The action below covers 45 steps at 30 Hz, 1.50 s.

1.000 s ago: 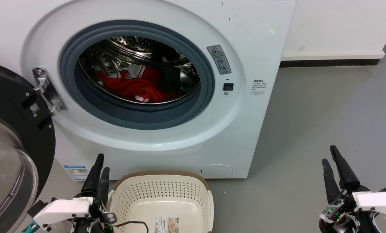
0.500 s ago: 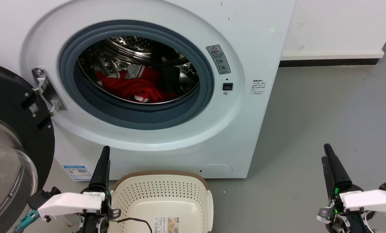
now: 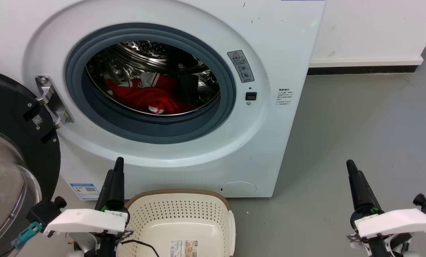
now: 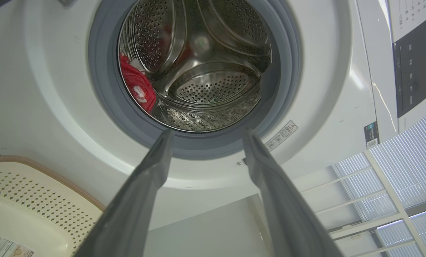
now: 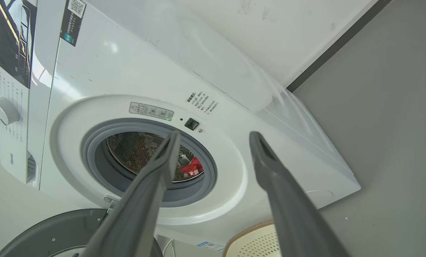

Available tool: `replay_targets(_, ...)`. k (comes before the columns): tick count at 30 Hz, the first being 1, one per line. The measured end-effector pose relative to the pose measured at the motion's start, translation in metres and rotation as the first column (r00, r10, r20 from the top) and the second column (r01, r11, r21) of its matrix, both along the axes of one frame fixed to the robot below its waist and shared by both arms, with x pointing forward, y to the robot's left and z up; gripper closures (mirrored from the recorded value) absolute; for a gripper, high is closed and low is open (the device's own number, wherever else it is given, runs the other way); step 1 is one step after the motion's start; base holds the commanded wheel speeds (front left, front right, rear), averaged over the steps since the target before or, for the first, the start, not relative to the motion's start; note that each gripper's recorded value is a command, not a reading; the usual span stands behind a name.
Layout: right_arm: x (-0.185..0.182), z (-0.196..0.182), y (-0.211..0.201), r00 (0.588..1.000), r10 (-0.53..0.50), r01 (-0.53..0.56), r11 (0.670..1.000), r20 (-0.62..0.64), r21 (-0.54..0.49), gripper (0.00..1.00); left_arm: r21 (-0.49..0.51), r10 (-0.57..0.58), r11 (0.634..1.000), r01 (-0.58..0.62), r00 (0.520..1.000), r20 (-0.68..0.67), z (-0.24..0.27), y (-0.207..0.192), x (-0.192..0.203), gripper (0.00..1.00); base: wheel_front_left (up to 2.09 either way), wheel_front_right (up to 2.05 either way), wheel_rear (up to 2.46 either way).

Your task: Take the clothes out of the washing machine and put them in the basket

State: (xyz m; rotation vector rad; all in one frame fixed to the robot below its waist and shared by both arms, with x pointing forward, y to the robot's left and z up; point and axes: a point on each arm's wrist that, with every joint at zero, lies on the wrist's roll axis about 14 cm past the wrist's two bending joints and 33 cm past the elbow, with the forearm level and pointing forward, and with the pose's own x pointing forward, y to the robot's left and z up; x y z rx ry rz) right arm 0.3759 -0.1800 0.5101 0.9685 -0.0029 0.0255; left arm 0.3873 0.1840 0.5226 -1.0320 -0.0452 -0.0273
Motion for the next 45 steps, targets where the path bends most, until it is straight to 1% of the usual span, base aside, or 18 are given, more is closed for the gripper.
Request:
replay_targets(4, 0.0, 0.003, 0.004, 1.0, 0.01, -0.008, 0.995, 0.016, -0.097, 0.0, 0.094, 0.0, 0.996, 0.0, 1.0, 0.006, 0.001, -0.001, 0.0, 0.0, 0.0, 0.0, 0.0)
replay_targets(9, -0.001, 0.005, 0.008, 0.999, 0.024, -0.019, 0.98, 0.025, -0.197, 0.0, 0.199, -0.002, 0.98, -0.001, 1.0, 0.013, 0.002, -0.004, 0.0, 0.0, 0.0, 0.0, 0.0)
replay_targets(15, -0.004, 0.003, 0.012, 0.999, 0.033, -0.023, 0.957, 0.03, -0.289, 0.0, 0.307, -0.006, 0.952, -0.002, 1.0, 0.023, 0.005, -0.007, -0.001, 0.0, 0.0, 0.0, 0.0)
replay_targets(21, -0.004, 0.006, 0.015, 0.998, 0.046, -0.027, 0.93, 0.044, -0.367, 0.0, 0.393, -0.006, 0.92, -0.01, 0.999, 0.041, 0.009, -0.009, -0.001, 0.0, 0.0, 0.0, 0.0)
replay_targets(33, -0.006, 0.011, 0.021, 0.995, 0.074, -0.031, 0.863, 0.065, -0.505, 0.0, 0.543, -0.006, 0.839, -0.031, 0.998, 0.065, 0.013, -0.01, -0.001, 0.0, 0.0, 0.0, 0.0)
replay_targets(45, -0.009, 0.01, 0.026, 0.993, 0.099, -0.039, 0.785, 0.063, -0.619, 0.0, 0.662, -0.004, 0.748, -0.057, 0.996, 0.091, 0.017, -0.008, -0.002, 0.0, 0.0, 0.0, 0.0)
